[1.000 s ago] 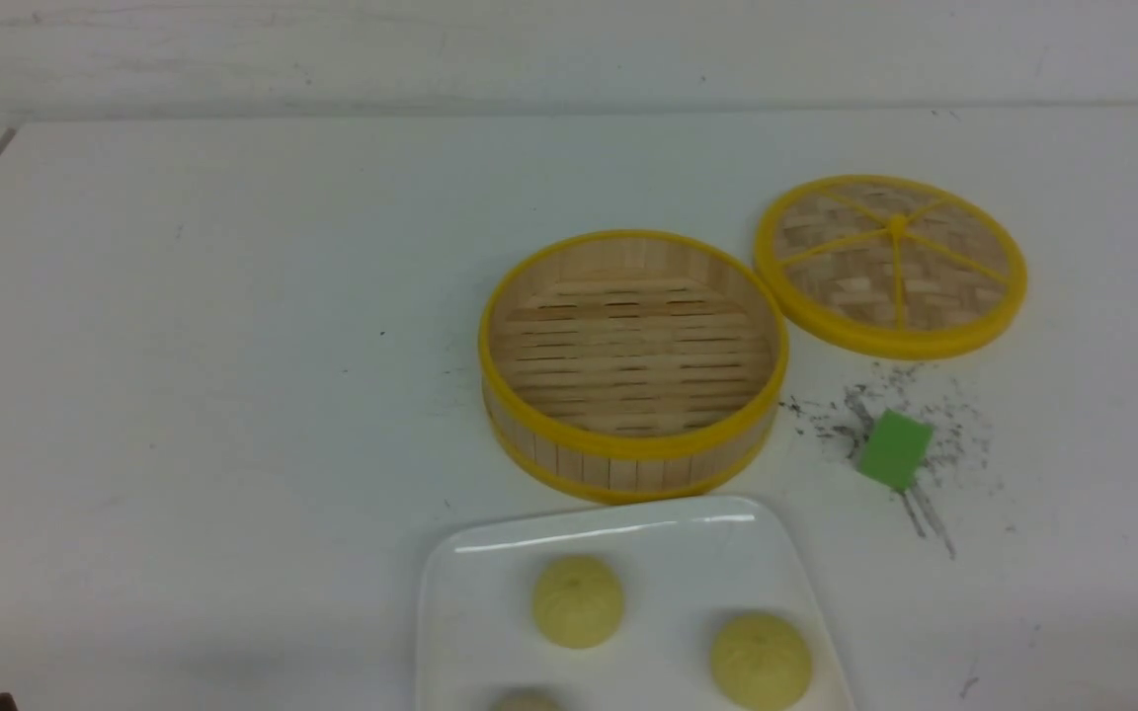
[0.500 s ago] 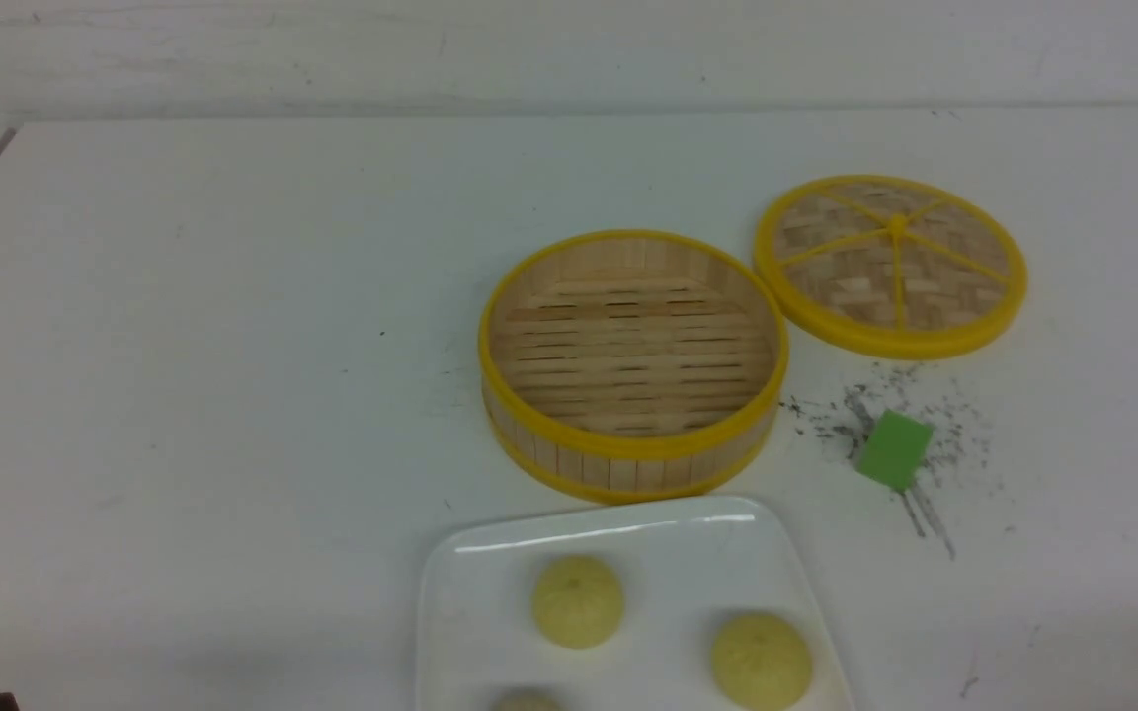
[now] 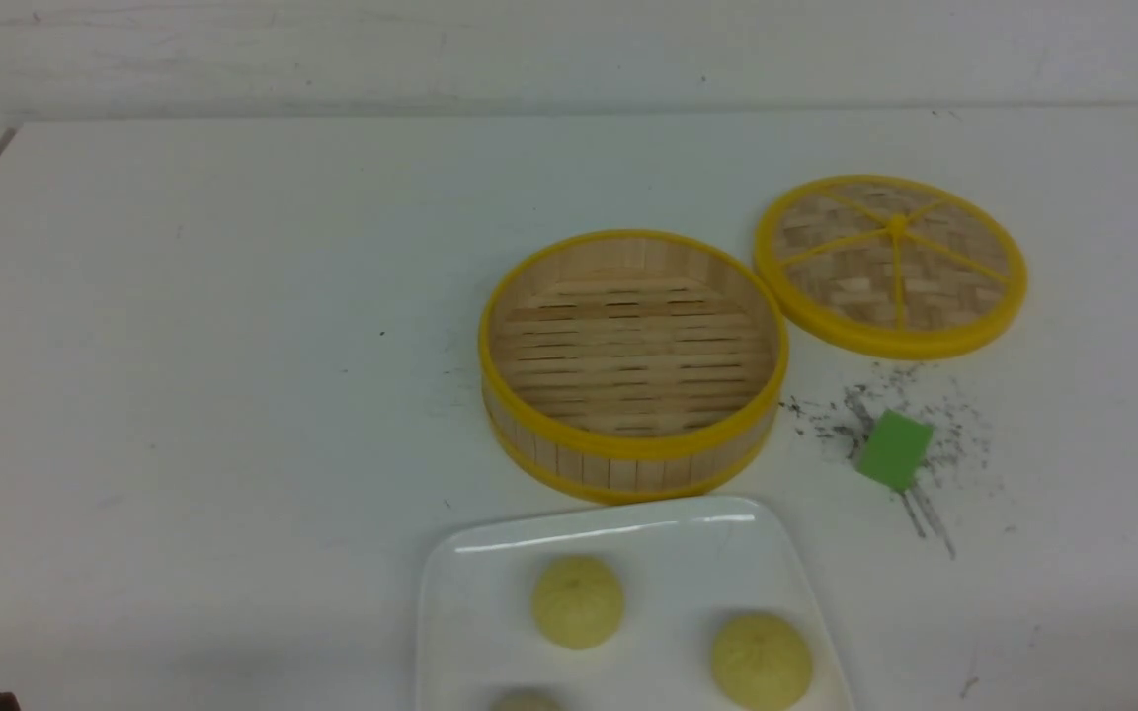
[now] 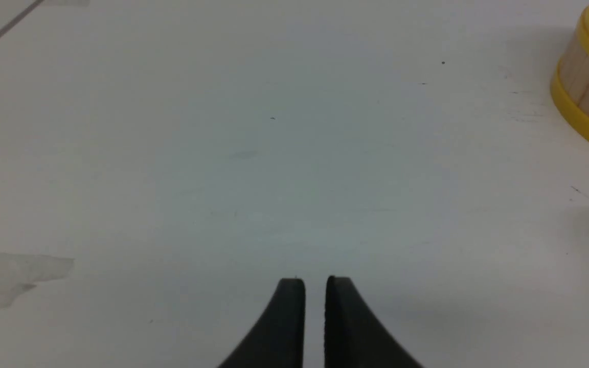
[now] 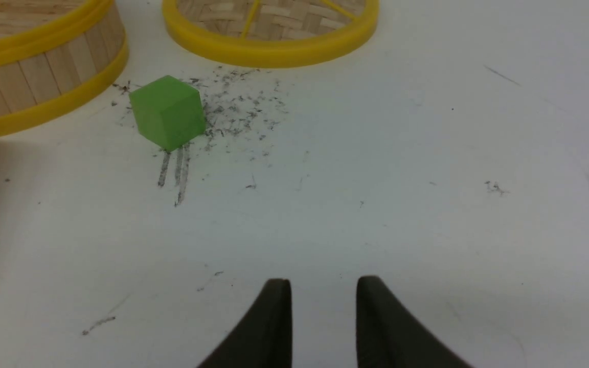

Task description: Put the steamed buns into the plate on the white tablecloth.

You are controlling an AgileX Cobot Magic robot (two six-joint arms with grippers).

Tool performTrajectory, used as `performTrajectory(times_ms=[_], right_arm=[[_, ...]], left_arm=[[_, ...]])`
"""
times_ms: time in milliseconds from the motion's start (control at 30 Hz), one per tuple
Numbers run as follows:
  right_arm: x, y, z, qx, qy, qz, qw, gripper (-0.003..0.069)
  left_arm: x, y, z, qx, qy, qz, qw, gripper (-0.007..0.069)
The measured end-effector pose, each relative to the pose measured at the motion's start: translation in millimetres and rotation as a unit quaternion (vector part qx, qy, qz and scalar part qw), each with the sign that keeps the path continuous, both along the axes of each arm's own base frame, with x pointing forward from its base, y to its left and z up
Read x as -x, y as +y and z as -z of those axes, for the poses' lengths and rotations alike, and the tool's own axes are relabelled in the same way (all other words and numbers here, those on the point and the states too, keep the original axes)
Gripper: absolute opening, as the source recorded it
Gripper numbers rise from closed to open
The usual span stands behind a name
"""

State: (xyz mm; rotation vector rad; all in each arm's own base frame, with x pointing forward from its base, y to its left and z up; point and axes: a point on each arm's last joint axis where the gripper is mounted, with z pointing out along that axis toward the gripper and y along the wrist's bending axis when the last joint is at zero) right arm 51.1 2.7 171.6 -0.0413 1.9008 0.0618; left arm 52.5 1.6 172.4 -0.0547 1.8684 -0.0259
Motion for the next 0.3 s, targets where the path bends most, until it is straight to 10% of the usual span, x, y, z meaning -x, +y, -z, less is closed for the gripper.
performTrajectory(times_ms=[300], right_arm=[[0.0,0.0,0.0,0.000,0.000,0.000,1.000,0.0225]], left_arm=[[0.0,0.0,0.0,0.000,0.000,0.000,1.000,0.0099]])
